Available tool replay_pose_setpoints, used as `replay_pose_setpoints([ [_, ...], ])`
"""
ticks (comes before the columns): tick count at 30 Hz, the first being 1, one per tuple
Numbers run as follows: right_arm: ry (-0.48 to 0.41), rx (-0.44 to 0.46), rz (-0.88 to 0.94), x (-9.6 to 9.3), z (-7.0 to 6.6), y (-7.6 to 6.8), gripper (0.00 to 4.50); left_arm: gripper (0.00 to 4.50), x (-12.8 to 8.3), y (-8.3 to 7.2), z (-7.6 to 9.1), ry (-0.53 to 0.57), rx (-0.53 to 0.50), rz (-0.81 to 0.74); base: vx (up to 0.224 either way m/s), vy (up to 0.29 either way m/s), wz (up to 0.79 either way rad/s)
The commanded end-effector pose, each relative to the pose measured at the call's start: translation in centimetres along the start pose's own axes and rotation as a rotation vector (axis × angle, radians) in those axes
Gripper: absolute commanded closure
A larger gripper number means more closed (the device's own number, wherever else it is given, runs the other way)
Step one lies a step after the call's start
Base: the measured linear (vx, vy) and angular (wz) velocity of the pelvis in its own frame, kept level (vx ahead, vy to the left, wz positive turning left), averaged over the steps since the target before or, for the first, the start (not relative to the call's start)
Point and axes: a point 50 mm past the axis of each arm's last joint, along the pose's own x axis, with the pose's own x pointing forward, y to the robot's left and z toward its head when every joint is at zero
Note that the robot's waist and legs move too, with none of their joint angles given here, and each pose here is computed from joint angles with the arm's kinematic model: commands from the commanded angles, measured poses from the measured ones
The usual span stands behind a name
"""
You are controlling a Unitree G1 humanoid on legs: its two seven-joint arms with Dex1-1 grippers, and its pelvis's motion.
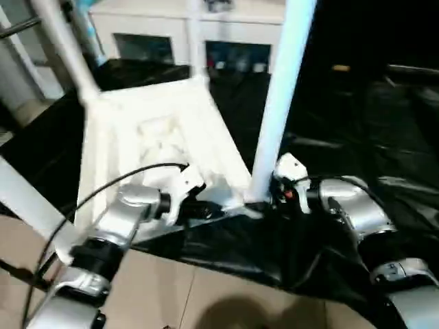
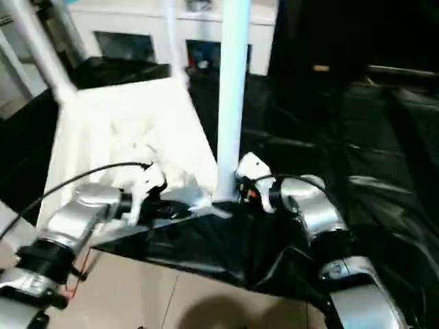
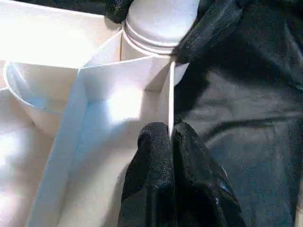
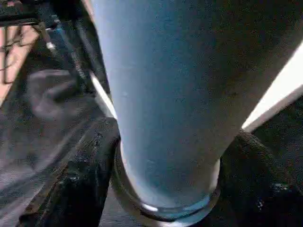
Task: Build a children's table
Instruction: Rotate leg to tighten
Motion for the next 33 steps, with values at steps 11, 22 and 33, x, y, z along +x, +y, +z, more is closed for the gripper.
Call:
replay_pose_setpoints([
  [11, 0.01, 0.043, 0.127, 1.1, -0.8, 1.5, 1.8, 4.5, 0.6, -0.2, 1.2, -0.011, 0.054, -0.074, 0.0, 0.0, 0.0],
  [22, -0.039, 0.252, -0.266, 4.2, -3.0, 1.5, 1.84, 4.5, 3.0, 0.2, 1.5, -0.062, -0.055, 0.121, 0.0, 0.0, 0.0],
  [33, -0.121, 0.304, -0.435, 9.4, -0.5, 2.6, 1.84, 4.5, 6.3, -0.9, 2.2, -0.027, -0.046, 0.19, 0.0, 0.0, 0.0],
])
